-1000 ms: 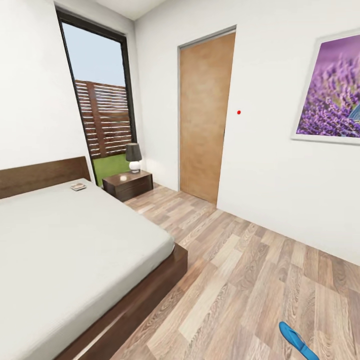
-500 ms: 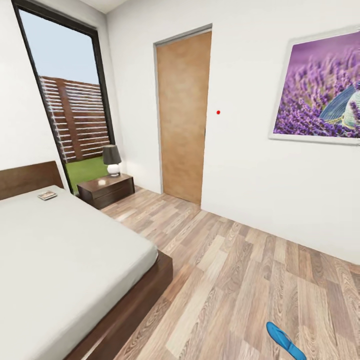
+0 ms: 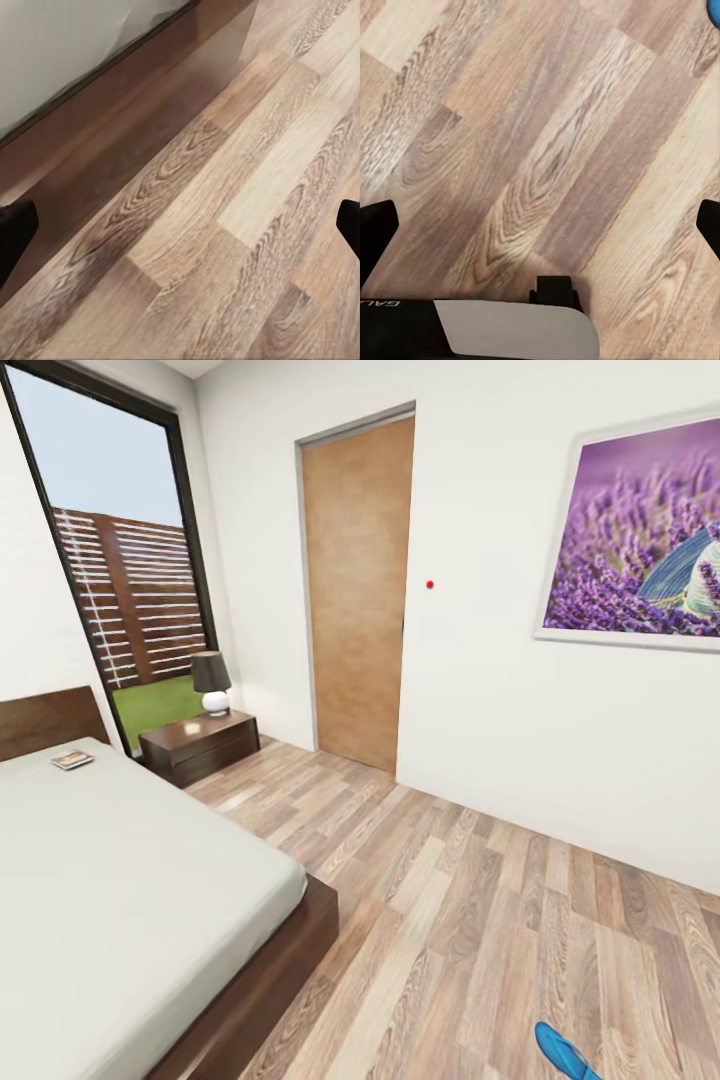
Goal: In the bedroom, move the book from the bed onto either nightstand, and place the two sandals side by side next to the bed.
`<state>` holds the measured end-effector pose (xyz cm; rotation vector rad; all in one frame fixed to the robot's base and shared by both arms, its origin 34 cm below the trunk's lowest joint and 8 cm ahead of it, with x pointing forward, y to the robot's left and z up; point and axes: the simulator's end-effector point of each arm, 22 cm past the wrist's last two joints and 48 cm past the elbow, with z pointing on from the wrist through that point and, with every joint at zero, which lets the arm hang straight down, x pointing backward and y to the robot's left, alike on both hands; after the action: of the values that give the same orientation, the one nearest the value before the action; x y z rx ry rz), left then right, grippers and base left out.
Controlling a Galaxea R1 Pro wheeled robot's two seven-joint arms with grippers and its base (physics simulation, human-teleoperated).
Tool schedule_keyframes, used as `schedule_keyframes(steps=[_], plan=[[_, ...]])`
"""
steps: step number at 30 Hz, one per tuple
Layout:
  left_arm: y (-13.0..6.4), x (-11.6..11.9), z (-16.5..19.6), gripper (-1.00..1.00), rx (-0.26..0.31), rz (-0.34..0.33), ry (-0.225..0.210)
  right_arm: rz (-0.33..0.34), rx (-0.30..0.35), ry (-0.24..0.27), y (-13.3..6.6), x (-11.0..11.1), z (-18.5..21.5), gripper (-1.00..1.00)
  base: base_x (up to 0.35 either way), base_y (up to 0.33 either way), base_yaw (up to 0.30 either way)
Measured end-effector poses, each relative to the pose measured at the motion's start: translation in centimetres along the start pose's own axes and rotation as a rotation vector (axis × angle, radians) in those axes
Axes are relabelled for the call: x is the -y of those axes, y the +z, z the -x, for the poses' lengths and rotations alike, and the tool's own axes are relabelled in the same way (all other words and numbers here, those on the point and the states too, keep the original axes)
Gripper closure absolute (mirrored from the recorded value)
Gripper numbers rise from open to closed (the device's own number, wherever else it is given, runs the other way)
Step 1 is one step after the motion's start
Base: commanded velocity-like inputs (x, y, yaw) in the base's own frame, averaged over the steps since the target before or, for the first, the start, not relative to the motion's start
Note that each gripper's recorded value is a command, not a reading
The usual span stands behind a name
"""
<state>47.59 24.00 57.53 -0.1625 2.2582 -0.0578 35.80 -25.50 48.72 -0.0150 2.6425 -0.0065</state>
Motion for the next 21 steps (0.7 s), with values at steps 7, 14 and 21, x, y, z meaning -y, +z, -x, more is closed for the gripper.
schedule_keyframes(steps=[7,14,21], plan=[[0.0,0.02,0.02,-1.0,0.001,0.0,0.0,0.002,0.0,0.0,-0.01,-0.06,-0.02,-1.0,0.187,0.0,-0.197],[0.0,0.0,0.02,-1.0,0.001,0.0,0.0,0.002,0.0,0.0,-0.01,-0.04,-0.02,-1.0,0.187,0.0,-0.071],[0.0,0.01,0.02,-1.0,0.001,0.0,0.0,0.003,0.0,0.0,-0.01,-0.09,-0.03,-1.0,0.187,0.0,-0.122]])
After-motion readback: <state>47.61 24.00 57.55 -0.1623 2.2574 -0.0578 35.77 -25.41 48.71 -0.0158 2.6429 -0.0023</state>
